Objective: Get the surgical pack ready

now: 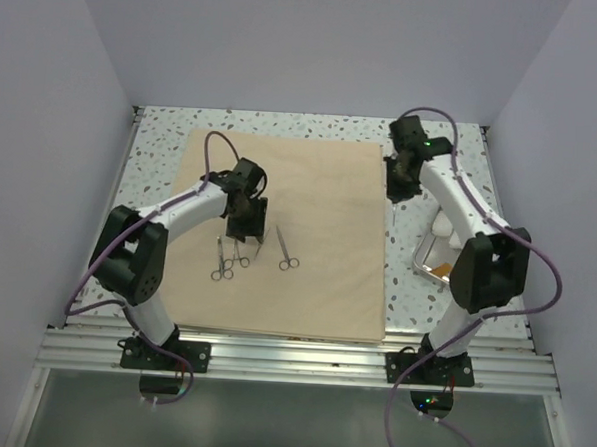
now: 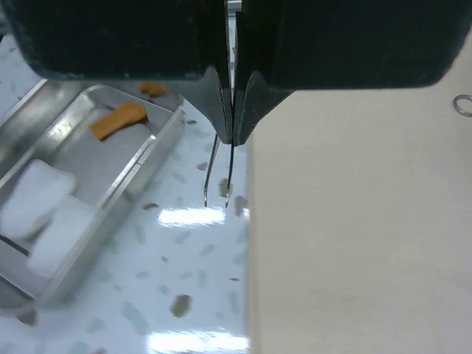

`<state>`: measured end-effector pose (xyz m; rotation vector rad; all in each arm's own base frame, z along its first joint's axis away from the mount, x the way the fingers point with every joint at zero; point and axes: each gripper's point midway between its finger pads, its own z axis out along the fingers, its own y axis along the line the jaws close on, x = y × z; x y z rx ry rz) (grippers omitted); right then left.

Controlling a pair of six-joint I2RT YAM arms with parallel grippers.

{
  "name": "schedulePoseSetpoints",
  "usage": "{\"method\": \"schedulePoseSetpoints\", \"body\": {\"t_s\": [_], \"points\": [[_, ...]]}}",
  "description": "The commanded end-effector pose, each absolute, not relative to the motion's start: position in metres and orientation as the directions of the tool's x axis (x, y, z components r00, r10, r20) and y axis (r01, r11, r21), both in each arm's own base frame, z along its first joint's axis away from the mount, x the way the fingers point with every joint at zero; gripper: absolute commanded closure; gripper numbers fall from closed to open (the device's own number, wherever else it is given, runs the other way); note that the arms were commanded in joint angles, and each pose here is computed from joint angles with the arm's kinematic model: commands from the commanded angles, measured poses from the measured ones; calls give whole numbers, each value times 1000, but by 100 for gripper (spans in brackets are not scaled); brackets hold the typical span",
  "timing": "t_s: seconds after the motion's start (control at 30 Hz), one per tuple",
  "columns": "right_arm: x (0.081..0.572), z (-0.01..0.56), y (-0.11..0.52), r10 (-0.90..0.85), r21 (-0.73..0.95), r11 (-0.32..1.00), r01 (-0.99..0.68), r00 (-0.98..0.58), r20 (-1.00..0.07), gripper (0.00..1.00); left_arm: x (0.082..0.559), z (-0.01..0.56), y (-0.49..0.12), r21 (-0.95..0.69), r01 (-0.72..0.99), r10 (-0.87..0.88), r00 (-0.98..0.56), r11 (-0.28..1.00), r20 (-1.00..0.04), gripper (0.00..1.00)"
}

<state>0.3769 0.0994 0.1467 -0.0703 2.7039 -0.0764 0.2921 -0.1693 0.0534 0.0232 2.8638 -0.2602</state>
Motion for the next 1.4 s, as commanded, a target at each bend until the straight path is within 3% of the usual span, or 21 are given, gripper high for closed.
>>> {"method": "schedulePoseSetpoints", "body": {"t_s": [0.0,0.2,0.33,0.67,0.77,0.87,0.9,0.93,1.03,1.13,1.23,1.27,1.33,1.37], "points": [[346,154,36,38,-121,988,91,-924,-380,100,304,59,-186,-142,110,64,-952,984,-298,48],[318,121,-36,299,-87,935,343,-897,-325,100,310,52,-184,-92,124,90,-948,988,-306,50],[301,77,-45,386,-70,910,409,-896,-220,100,310,56,-183,-84,146,113,-943,986,-313,49],[311,41,-45,456,-46,883,467,-878,-146,100,301,41,-183,-99,158,125,-952,982,-279,44],[311,37,-40,461,-31,883,468,-878,-128,96,300,35,-188,-122,167,129,-954,978,-272,42],[312,45,-41,457,-25,885,465,-877,-147,86,300,28,-189,-124,164,128,-957,979,-260,42],[315,50,-43,456,-25,885,466,-875,-160,82,300,25,-189,-121,162,127,-958,979,-255,42],[316,55,-43,456,-24,884,466,-873,-172,70,300,23,-188,-118,160,126,-960,980,-252,43],[319,81,-37,439,-1,894,449,-875,-202,57,300,18,-188,-115,160,129,-961,980,-243,48],[336,123,-9,382,80,923,375,-876,-295,55,300,12,-188,-111,161,131,-963,981,-234,58],[346,160,34,266,127,964,235,-884,-385,53,299,7,-188,-111,164,135,-965,980,-226,74],[345,167,63,230,204,966,162,-898,-376,53,299,6,-189,-114,164,136,-965,980,-225,85],[344,176,94,214,314,945,95,-903,-372,53,300,9,-190,-117,168,138,-964,979,-227,96],[345,185,126,208,446,895,28,-910,-360,52,300,15,-192,-131,173,139,-962,976,-234,100]]}}
